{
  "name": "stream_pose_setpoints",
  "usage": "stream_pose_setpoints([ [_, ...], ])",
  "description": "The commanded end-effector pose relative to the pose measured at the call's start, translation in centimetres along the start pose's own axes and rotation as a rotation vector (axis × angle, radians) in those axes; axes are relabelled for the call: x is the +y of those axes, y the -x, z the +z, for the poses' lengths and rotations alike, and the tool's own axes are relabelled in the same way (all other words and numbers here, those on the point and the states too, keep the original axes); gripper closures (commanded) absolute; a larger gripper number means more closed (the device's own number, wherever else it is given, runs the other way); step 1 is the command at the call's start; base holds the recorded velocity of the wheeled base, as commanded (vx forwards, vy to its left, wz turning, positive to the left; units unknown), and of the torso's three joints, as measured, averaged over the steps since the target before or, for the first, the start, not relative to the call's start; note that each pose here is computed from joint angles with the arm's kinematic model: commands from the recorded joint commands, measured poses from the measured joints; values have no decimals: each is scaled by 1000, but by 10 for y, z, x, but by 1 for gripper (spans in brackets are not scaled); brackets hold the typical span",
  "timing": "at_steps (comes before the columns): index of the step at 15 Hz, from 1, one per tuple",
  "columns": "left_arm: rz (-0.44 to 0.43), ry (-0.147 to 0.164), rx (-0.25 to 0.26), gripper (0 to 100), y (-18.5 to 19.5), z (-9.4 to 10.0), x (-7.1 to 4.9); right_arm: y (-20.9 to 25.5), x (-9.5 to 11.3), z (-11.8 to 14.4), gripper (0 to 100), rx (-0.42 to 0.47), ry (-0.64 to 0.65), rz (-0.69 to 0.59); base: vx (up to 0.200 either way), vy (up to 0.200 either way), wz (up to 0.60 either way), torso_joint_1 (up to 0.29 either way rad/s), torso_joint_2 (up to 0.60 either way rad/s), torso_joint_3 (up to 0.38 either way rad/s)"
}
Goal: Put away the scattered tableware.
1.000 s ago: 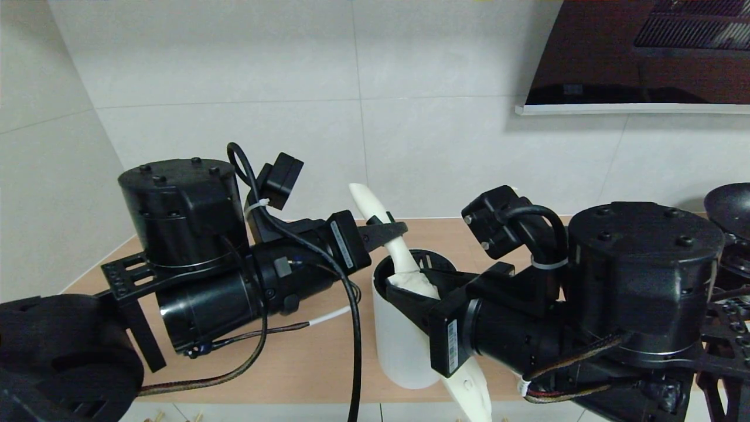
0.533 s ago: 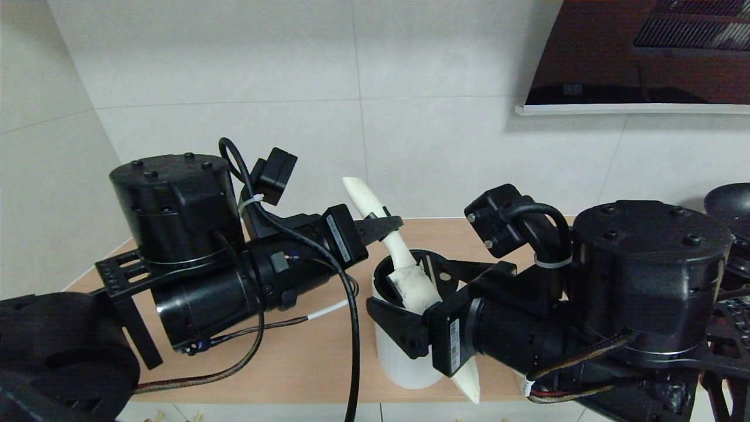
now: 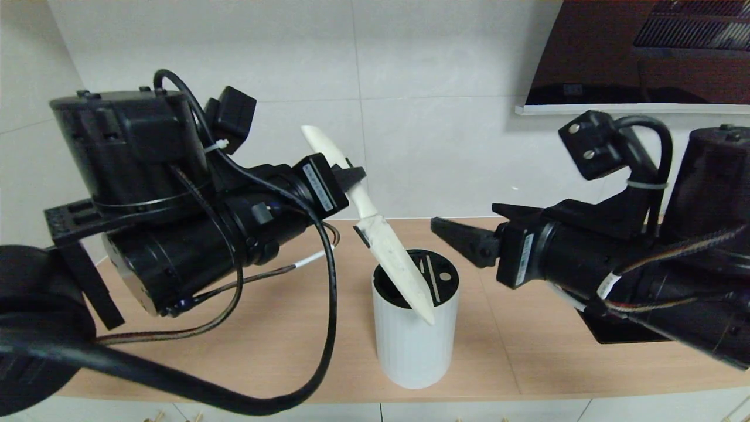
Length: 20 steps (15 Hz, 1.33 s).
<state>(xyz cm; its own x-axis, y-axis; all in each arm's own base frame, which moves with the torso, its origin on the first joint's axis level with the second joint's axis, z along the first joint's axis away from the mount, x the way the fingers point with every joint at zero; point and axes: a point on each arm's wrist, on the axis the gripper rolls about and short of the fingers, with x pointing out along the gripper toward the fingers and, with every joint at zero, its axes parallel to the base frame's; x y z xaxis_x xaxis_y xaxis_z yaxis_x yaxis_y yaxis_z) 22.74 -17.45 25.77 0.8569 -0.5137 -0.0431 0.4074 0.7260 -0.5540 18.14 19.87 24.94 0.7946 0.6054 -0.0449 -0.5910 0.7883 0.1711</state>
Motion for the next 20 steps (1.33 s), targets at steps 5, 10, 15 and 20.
stream_pose_setpoints([
  [5, 122, -172, -85, 100, 6, 26, -28, 13, -19, 22, 0, -53, -10, -61, 0, 0, 0, 0, 0, 0],
  [10, 266, -324, -119, 100, 2, 4, -45, 14, -21, 23, 0, -61, -9, -68, 0, 0, 0, 0, 0, 0],
  [15, 317, -340, -112, 100, -15, -11, -41, 14, -21, 23, 0, -64, -10, -69, 0, 0, 0, 0, 0, 0],
  [20, 323, -319, -203, 100, -39, -23, -40, 12, -22, 21, 0, -56, -9, -70, 0, 0, 0, 0, 0, 0],
])
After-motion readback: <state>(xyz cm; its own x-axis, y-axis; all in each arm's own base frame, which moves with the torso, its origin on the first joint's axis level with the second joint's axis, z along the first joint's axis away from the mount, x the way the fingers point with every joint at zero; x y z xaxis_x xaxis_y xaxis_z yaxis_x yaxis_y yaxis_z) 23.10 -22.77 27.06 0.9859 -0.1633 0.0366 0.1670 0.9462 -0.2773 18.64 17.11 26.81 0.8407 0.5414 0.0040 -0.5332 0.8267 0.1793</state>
